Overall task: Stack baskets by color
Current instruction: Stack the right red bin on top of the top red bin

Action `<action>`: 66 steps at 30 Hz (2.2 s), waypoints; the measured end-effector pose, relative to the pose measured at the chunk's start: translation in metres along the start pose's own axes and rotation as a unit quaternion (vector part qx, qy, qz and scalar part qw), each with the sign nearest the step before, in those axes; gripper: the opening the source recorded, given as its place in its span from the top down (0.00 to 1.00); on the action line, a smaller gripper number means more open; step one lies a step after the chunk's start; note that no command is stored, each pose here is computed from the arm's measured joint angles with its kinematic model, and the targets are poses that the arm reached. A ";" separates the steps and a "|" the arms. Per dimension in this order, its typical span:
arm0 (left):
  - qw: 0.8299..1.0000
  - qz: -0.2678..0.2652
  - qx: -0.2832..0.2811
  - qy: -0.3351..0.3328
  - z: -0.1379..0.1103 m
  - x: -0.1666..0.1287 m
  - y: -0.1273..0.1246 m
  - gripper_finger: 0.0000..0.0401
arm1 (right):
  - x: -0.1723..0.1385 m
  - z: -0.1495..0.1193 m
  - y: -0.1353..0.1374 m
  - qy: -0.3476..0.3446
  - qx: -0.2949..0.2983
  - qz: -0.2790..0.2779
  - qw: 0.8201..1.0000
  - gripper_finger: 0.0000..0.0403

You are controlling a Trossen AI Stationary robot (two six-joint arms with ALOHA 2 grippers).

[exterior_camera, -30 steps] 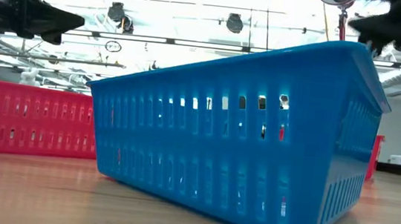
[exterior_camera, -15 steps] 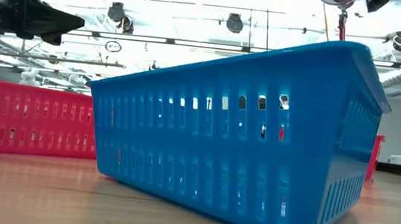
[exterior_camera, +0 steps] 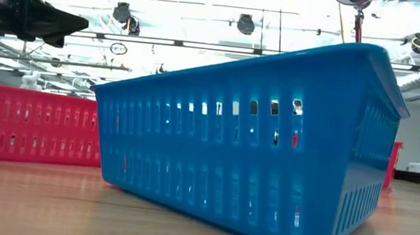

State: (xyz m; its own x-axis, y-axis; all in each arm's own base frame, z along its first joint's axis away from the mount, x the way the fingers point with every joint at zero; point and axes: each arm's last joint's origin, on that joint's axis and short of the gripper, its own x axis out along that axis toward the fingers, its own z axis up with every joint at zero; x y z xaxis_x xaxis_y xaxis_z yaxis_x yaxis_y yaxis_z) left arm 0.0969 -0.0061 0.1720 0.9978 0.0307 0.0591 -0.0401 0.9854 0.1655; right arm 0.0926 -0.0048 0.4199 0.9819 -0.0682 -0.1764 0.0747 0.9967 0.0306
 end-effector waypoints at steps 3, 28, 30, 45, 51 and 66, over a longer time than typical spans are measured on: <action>1.000 0.000 0.000 0.000 0.000 0.000 0.000 0.92 | 0.002 0.012 0.001 0.013 -0.002 0.000 1.000 1.00; 0.994 0.035 -0.105 0.008 0.092 -0.006 0.019 0.92 | 0.021 0.021 0.001 0.039 -0.016 -0.001 0.999 1.00; 0.995 0.026 -0.100 0.013 0.113 -0.004 0.022 0.92 | 0.021 0.021 0.001 0.040 -0.017 -0.001 0.999 1.00; 0.985 -0.017 -0.033 0.171 0.251 0.035 0.040 0.92 | 0.021 0.018 0.001 0.052 -0.012 -0.001 0.999 1.00; 0.976 -0.023 -0.022 0.216 0.280 0.051 0.043 0.92 | 0.021 0.018 0.001 0.052 -0.012 -0.001 0.999 1.00; 0.963 -0.082 -0.023 0.254 0.225 0.099 0.006 0.92 | 0.079 -0.021 0.019 0.286 -0.004 0.029 0.958 0.99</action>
State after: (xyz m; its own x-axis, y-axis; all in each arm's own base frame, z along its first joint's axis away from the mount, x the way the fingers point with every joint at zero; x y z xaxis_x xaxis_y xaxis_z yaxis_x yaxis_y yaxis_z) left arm 0.1836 -0.0350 0.4003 0.8880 -0.0588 -0.4560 0.1100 0.9902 0.0864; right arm 0.1684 0.0097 0.3861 0.7284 0.0198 -0.6849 0.0200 0.9985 0.0503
